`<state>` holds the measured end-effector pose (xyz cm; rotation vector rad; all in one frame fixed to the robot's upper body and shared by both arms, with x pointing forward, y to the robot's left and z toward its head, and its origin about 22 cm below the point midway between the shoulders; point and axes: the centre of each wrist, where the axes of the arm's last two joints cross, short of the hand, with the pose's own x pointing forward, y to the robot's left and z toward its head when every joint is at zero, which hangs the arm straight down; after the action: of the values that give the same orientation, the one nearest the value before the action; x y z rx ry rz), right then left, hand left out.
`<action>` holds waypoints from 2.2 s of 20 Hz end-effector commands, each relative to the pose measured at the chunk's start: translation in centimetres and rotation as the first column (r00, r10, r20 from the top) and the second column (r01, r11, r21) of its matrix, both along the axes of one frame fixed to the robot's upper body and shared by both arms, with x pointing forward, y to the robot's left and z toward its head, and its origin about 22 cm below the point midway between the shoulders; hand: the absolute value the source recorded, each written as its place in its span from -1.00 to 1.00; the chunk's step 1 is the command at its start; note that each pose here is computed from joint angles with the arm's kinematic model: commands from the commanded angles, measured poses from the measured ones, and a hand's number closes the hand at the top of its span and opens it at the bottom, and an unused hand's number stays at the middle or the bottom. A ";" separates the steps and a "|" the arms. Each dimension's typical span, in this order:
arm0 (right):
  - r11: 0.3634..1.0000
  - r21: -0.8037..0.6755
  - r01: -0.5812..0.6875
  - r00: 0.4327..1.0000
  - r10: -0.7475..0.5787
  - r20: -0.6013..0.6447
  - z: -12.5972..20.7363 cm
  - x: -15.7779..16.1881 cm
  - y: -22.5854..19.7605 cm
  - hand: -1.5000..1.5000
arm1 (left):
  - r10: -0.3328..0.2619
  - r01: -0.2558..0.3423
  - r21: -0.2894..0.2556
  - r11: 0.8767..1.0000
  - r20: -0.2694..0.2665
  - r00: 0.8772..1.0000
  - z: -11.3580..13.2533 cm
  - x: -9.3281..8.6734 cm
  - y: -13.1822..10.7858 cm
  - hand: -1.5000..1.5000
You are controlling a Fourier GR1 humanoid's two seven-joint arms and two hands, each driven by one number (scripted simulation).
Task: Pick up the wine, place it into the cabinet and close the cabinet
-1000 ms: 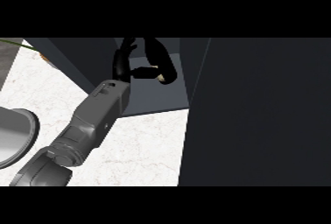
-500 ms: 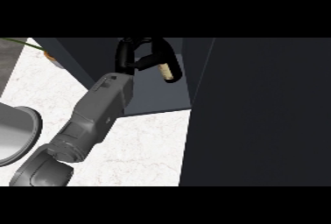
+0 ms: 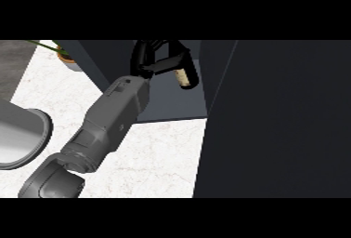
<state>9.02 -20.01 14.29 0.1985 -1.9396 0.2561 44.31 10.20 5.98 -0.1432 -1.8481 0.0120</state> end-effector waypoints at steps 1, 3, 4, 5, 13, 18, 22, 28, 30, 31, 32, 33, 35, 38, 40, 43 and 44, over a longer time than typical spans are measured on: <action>0.996 0.080 -0.031 0.999 0.031 -0.008 3.8 -2.3 -0.7 -1.00 | -0.075 0.075 -0.045 0.996 0.009 0.997 1.4 0.1 -2.1 -1.00; 0.997 0.081 -0.012 1.000 0.012 -0.010 4.6 -3.5 -0.6 -1.00 | -0.066 0.065 -0.040 0.997 -0.022 0.998 1.2 0.3 -0.8 -1.00; 0.996 0.088 -0.030 0.999 0.028 0.023 4.7 -2.8 -0.6 -1.00 | -0.055 0.055 -0.035 0.998 -0.010 0.998 2.5 0.3 -2.6 -1.00; 0.996 0.089 -0.024 1.000 0.024 0.001 3.9 -2.5 -0.4 -1.00 | -0.056 0.056 -0.046 0.997 -0.004 0.998 1.7 0.1 -2.2 -1.00; 0.997 0.072 -0.010 1.000 0.012 -0.026 4.6 -3.2 -1.1 -1.00 | -0.124 0.121 -0.087 0.989 -0.028 0.992 -0.9 -1.1 -1.3 -1.00; 0.998 0.056 0.004 1.000 -0.003 -0.024 4.8 -3.0 -1.1 -1.00 | -0.175 0.170 -0.142 0.975 -0.023 0.984 -2.8 -2.7 -1.1 -1.00; 0.997 0.071 0.038 0.999 -0.038 -0.010 4.2 -2.8 -1.1 -1.00 | -0.230 0.222 -0.188 0.957 -0.023 0.973 -4.1 -4.5 -1.0 -1.00; 0.997 0.062 0.036 0.999 -0.034 -0.031 4.3 -2.8 -1.1 -1.00 | -0.236 0.224 -0.219 0.950 -0.032 0.971 -5.8 -7.8 -0.9 -1.00; 0.996 0.055 0.068 0.998 -0.067 -0.016 4.3 -3.0 -1.4 -1.00 | -0.255 0.237 -0.232 0.943 -0.048 0.966 -6.8 -9.8 -1.1 -1.00; 0.998 0.059 0.032 0.999 -0.030 -0.021 4.4 -2.7 -1.0 -1.00 | -0.244 0.227 -0.217 0.949 -0.056 0.968 -6.7 -10.6 -2.1 -1.00; 0.997 0.054 0.052 0.999 -0.051 -0.016 4.2 -2.5 -1.4 -1.00 | -0.251 0.231 -0.239 0.943 -0.058 0.966 -7.8 -11.9 -1.3 -1.00; 0.997 0.055 0.055 0.998 -0.054 -0.019 4.2 -2.4 -1.1 -1.00 | -0.259 0.240 -0.229 0.943 -0.056 0.964 -6.5 -11.9 -1.7 -1.00; 0.996 0.071 0.055 0.998 -0.054 -0.017 5.2 -3.3 -1.2 -1.00 | -0.245 0.229 -0.242 0.943 -0.039 0.969 -6.8 -12.8 -0.8 -1.00; 0.996 0.058 0.067 0.998 -0.066 -0.017 4.6 -2.8 -1.2 -1.00 | -0.245 0.220 -0.267 0.938 -0.061 0.968 -6.9 -15.2 0.4 -1.00; 0.998 0.032 0.063 0.998 -0.062 -0.023 4.6 -3.0 -1.2 -1.00 | -0.253 0.224 -0.284 0.932 -0.071 0.965 -7.2 -17.2 0.9 -1.00; 0.999 0.021 0.031 1.000 -0.031 -0.004 5.7 -3.3 -1.6 -1.00 | -0.228 0.204 -0.282 0.937 -0.054 0.972 -6.5 -17.2 3.9 -1.00; 0.999 -0.007 0.042 0.999 -0.042 -0.003 5.0 -2.9 -1.4 -1.00 | -0.239 0.212 -0.306 0.928 -0.053 0.970 -7.8 -18.6 3.7 -1.00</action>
<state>8.93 -21.40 14.55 0.0609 -1.9039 0.2558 27.93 12.17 -1.03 -0.5418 -1.7214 0.1059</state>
